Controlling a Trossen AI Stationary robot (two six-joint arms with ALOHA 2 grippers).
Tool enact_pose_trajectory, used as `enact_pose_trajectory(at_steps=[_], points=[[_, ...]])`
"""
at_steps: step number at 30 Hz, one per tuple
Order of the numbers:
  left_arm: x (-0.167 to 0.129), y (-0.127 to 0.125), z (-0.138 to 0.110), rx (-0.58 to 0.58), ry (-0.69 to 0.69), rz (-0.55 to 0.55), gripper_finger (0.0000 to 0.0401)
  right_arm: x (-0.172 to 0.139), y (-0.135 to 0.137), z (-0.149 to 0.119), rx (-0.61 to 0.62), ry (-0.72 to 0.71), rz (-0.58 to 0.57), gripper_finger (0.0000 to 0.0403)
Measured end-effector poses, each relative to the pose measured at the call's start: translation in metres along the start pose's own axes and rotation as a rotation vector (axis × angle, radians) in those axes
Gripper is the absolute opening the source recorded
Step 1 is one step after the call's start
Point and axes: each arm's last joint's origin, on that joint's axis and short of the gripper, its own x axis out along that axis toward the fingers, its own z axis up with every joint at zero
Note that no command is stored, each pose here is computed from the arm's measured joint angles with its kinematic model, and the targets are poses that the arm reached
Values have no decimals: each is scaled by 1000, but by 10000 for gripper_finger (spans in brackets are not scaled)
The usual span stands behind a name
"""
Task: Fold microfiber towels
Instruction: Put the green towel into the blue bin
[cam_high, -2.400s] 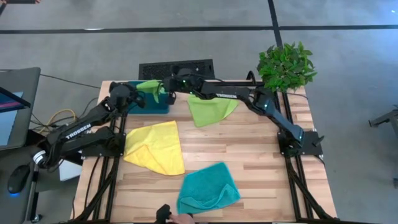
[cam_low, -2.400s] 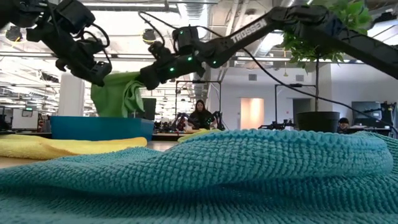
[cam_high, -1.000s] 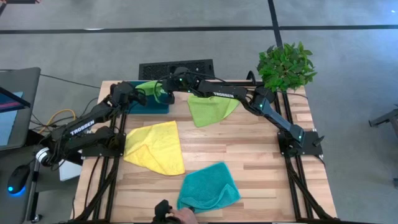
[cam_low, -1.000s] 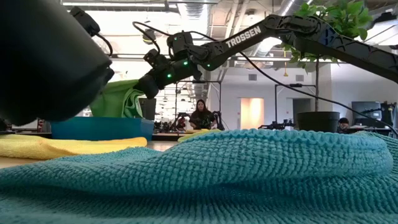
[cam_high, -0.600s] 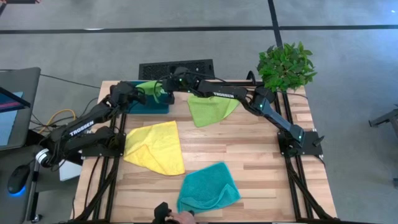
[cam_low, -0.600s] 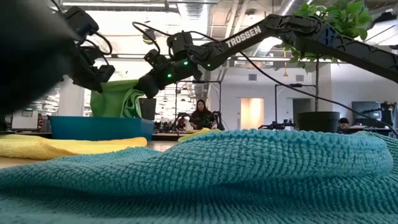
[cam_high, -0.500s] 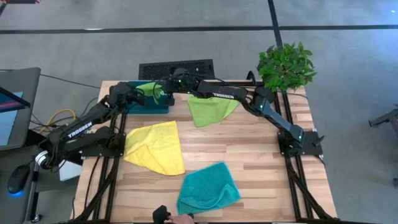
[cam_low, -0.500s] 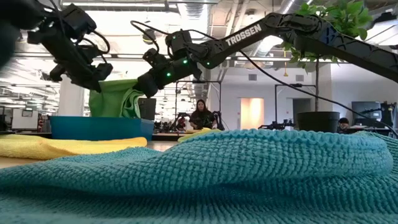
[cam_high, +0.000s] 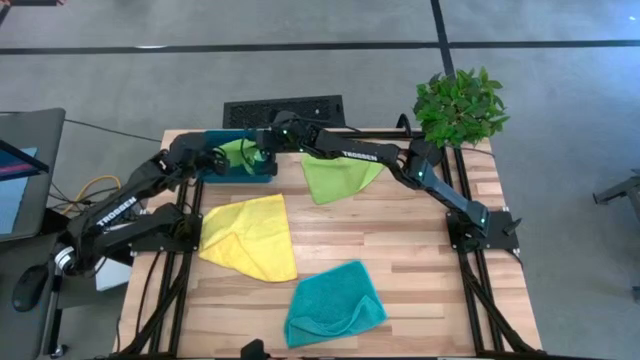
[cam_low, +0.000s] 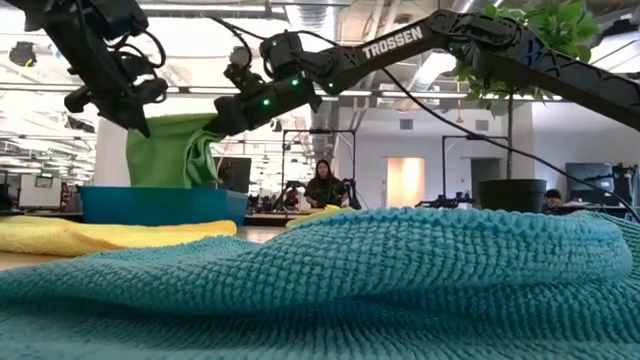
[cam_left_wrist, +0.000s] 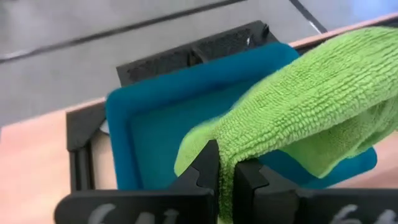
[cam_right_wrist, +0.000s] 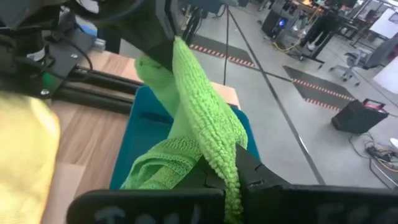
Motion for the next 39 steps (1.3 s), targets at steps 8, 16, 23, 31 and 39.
enact_pose_trajectory(at_steps=[8, 16, 23, 31, 39], points=[[19, -7, -1, -5, 107, 26, 0, 0, -1, -2, -3, 5, 6, 11], [43, -16, 12, 3, 27, 124, 0, -3, -19, -8, -72, 2, -66, 11], [50, -23, 13, -4, 4, 181, 0, -5, -40, -25, -85, 20, -82, 11], [53, -24, 11, 9, 19, 201, 0, -4, -34, -23, -110, 24, -66, 16], [57, -23, 2, 17, 65, 179, 0, -3, -30, -25, -117, 48, -34, 17]])
